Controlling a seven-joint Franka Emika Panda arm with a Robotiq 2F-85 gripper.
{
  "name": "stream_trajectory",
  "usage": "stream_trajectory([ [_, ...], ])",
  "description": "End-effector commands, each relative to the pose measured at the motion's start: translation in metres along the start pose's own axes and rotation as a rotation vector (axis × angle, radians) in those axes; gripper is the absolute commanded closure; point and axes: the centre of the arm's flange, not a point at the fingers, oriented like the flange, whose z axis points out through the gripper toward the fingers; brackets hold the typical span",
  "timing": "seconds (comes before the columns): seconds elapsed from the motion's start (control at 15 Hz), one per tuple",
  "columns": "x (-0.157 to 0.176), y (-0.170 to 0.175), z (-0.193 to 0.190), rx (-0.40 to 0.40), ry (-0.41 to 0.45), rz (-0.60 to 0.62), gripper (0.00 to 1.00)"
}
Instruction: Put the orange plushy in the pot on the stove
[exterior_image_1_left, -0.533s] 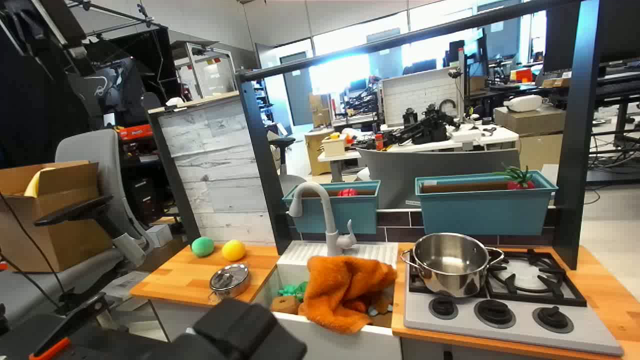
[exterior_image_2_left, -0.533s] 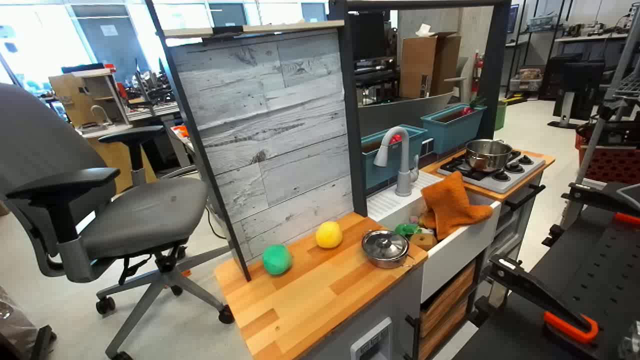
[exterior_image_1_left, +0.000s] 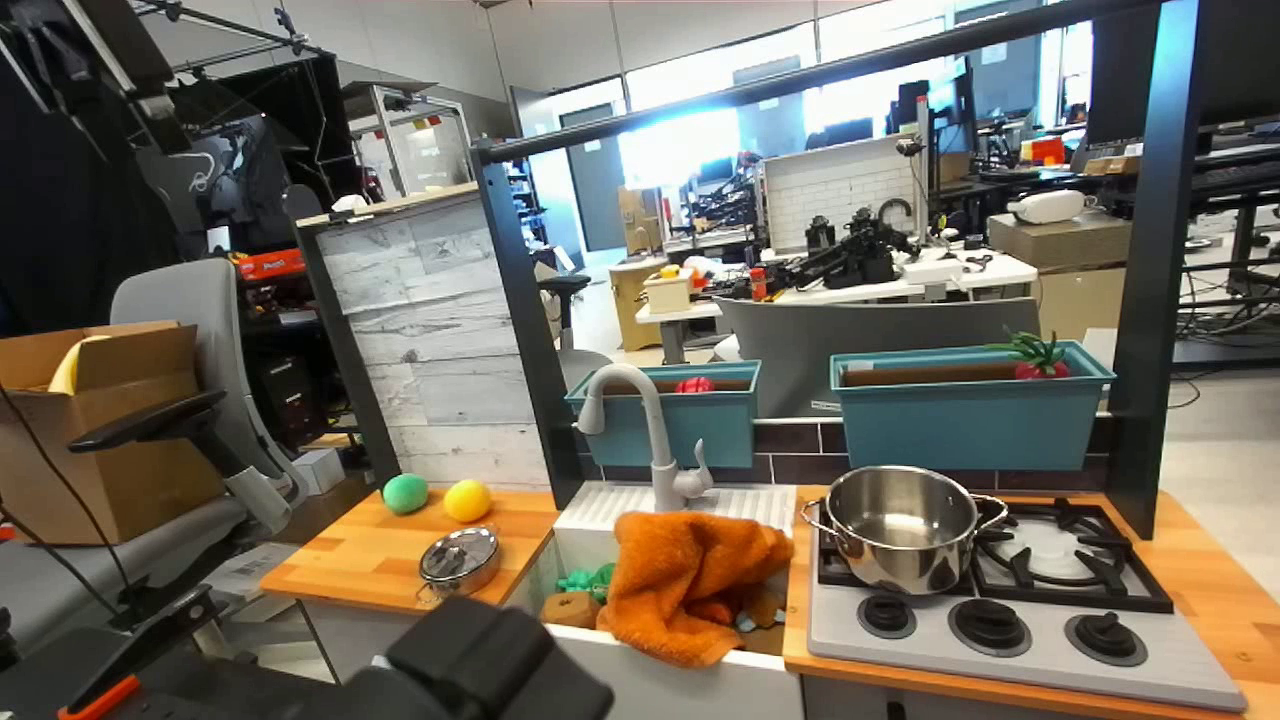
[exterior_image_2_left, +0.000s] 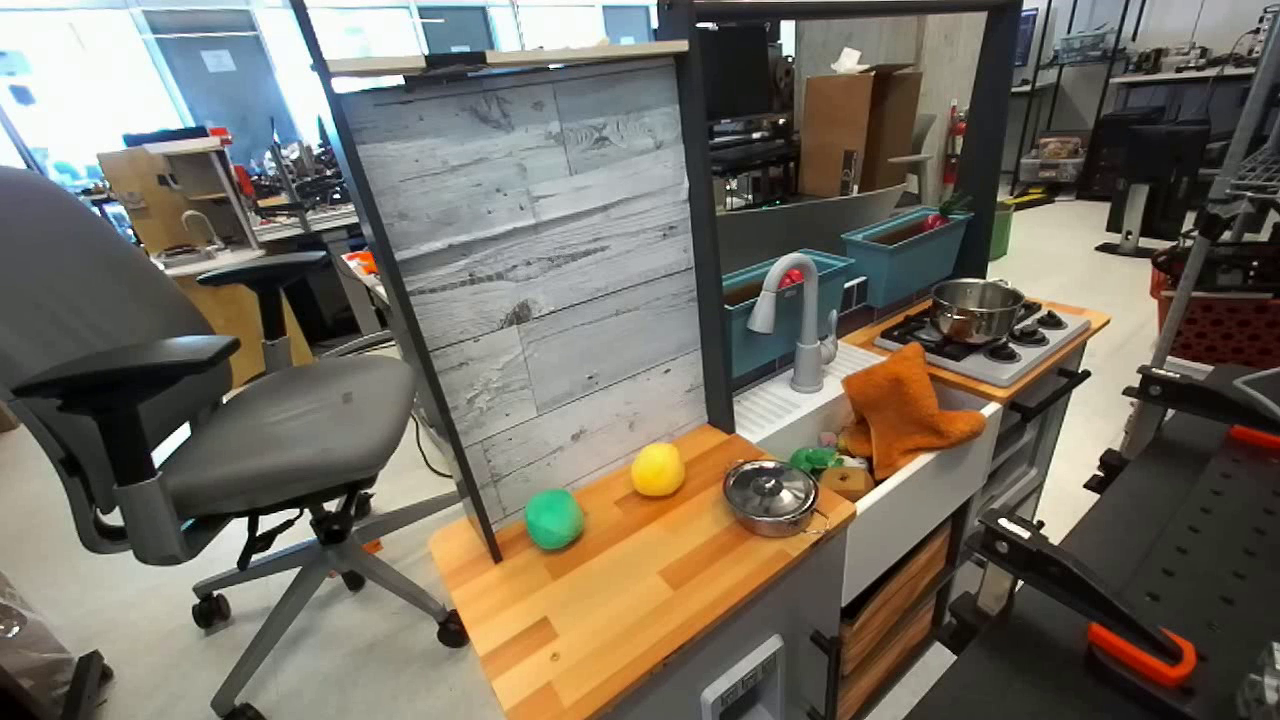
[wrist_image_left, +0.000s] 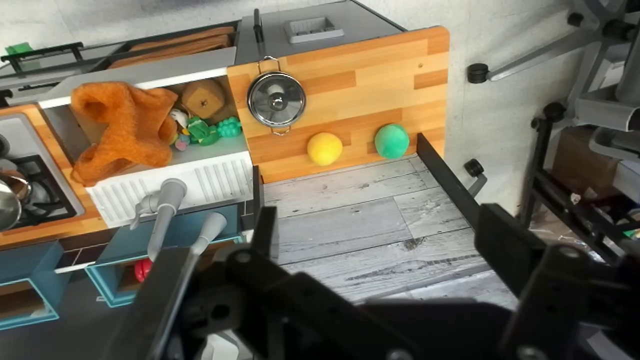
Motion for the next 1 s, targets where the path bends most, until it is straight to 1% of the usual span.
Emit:
stream_trajectory([
  [0.0, 0.012, -0.001, 0.02, 0.033, 0.017, -0.023, 0.0],
  [0.2, 0.028, -0.004, 0.053, 0.056, 0.021, -0.062, 0.0],
  [0.53, 0.055, -0.015, 0.128, 0.025, -0.045, -0.078, 0.0],
  [0.67, 0.066, -0.021, 0.159, 0.018, -0.039, -0.078, 0.0],
  [0.87, 0.094, -0.026, 0.2, 0.004, -0.002, -0.051, 0.0],
  [0.93, 0.104, -0.026, 0.214, -0.011, -0.004, -0.044, 0.0],
])
